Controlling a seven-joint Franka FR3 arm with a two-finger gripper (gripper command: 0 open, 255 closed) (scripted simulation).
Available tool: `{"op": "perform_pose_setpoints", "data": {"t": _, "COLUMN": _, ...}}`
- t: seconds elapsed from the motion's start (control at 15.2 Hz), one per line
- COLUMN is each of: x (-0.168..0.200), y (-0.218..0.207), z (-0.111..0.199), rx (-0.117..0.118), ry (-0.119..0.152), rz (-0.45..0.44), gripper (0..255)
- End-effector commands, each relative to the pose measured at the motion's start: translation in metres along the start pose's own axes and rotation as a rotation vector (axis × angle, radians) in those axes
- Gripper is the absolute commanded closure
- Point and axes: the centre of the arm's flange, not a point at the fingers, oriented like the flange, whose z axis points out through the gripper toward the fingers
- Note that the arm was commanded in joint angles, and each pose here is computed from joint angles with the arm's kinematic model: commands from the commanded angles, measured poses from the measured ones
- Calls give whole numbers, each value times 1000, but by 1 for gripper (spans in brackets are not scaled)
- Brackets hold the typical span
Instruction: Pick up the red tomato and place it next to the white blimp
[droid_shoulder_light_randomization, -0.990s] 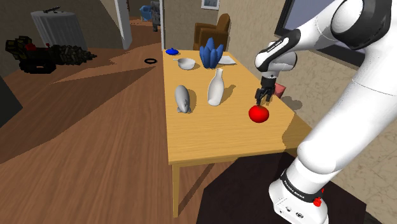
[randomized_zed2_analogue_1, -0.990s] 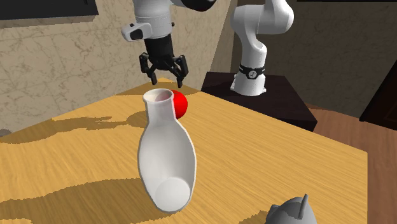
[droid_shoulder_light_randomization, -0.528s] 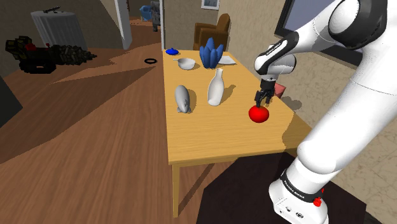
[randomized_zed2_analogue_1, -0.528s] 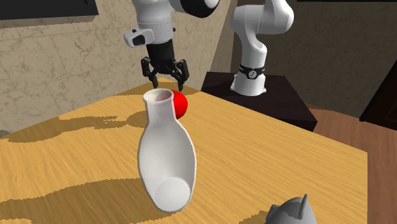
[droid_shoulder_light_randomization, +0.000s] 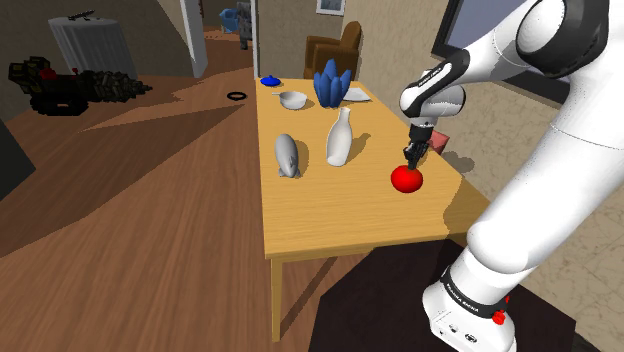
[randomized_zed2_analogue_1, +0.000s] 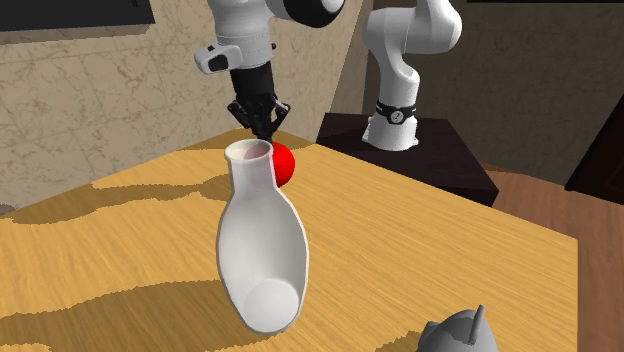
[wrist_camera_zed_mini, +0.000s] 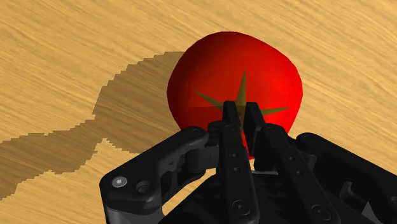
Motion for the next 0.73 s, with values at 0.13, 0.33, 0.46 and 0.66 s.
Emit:
{"op": "perform_pose_setpoints", "data": {"t": 0.13, "x": 0, "y": 0, "z": 0, "rx": 0, "ry": -1, "rz": 0, "gripper": 255}}
{"op": "perform_pose_setpoints", "data": {"t": 0.33, "x": -1, "y": 0, "z": -5, "rx": 0, "ry": -1, "rz": 0, "gripper": 255}}
{"op": "perform_pose_setpoints", "data": {"t": 0.46, "x": -2, "y": 0, "z": -15, "rx": 0, "ry": -1, "rz": 0, "gripper": 255}}
{"op": "perform_pose_setpoints", "data": {"t": 0.66, "x": -5, "y": -1, "z": -31, "rx": 0, "ry": -1, "rz": 0, "gripper": 255}}
